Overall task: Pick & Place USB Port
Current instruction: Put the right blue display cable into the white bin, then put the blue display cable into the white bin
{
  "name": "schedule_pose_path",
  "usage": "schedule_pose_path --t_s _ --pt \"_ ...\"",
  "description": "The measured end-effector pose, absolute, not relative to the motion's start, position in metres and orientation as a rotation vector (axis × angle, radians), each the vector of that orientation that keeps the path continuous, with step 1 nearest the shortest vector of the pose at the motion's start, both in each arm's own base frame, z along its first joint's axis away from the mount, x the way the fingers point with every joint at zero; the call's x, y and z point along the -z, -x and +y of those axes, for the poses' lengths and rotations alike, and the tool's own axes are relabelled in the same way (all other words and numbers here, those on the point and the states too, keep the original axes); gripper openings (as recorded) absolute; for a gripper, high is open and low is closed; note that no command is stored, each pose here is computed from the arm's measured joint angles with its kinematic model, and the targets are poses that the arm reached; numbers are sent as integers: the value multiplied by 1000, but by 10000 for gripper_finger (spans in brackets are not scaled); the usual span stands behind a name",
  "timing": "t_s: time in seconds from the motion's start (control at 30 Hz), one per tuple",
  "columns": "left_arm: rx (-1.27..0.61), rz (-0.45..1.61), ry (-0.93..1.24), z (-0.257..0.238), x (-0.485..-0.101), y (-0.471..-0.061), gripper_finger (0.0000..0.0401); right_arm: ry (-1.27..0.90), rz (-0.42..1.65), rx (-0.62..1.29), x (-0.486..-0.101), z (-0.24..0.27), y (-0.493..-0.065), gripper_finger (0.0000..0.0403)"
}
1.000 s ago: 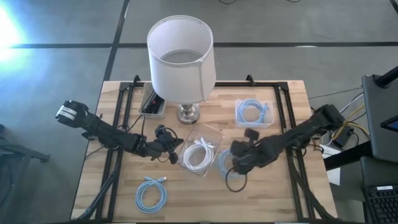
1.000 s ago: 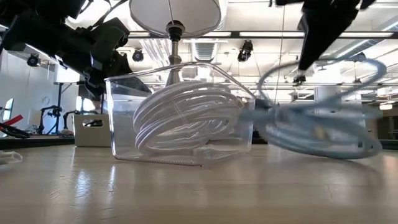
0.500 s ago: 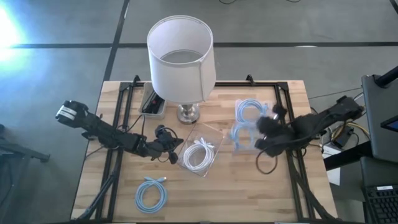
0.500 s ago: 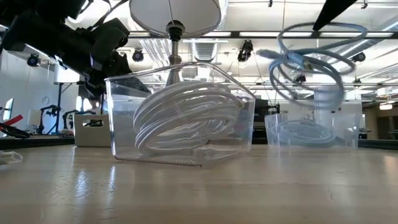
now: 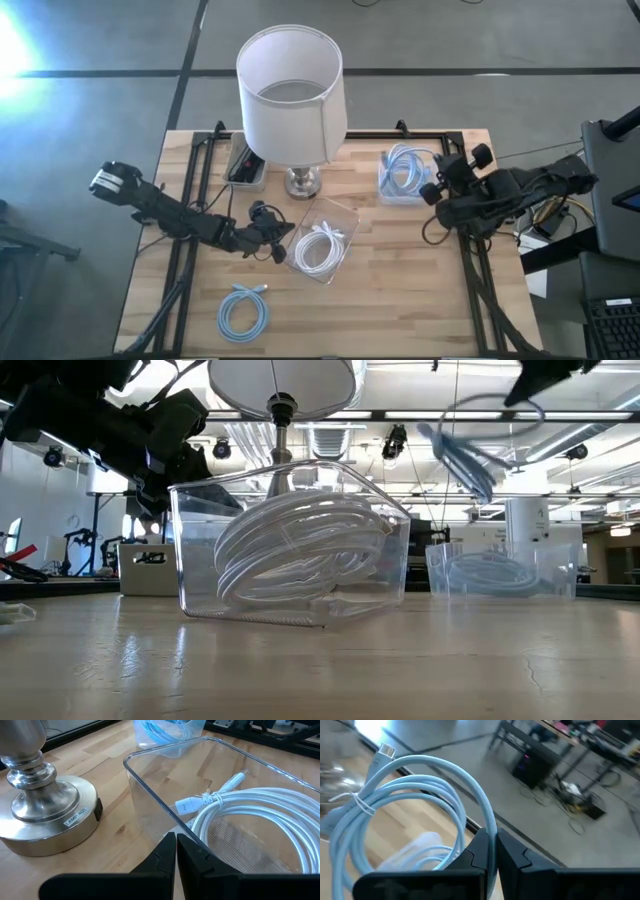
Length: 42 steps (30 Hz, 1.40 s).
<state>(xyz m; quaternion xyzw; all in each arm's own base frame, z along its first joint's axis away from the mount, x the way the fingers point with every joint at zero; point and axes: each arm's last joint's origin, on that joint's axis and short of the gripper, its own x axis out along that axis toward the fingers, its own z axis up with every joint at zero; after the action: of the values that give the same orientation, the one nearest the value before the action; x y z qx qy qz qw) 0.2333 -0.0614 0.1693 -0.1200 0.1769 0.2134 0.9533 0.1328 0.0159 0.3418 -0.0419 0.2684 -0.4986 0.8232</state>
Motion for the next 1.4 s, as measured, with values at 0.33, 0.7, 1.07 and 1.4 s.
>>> schedule_pose_path --t_s 0.33,0.7,1.07,1.4 --pt "-434 359 245 -61 -169 -233 19 -33 679 1328 -282 -12 -127 13" --pt "-436 358 245 -61 -169 -233 19 -104 741 1390 -237 -16 -121 29" --pt "-436 358 245 -61 -169 -233 19 -76 742 1330 -227 -16 -129 60" --pt "-433 349 251 -61 -170 -234 19 -100 736 1289 -239 -15 -136 102"
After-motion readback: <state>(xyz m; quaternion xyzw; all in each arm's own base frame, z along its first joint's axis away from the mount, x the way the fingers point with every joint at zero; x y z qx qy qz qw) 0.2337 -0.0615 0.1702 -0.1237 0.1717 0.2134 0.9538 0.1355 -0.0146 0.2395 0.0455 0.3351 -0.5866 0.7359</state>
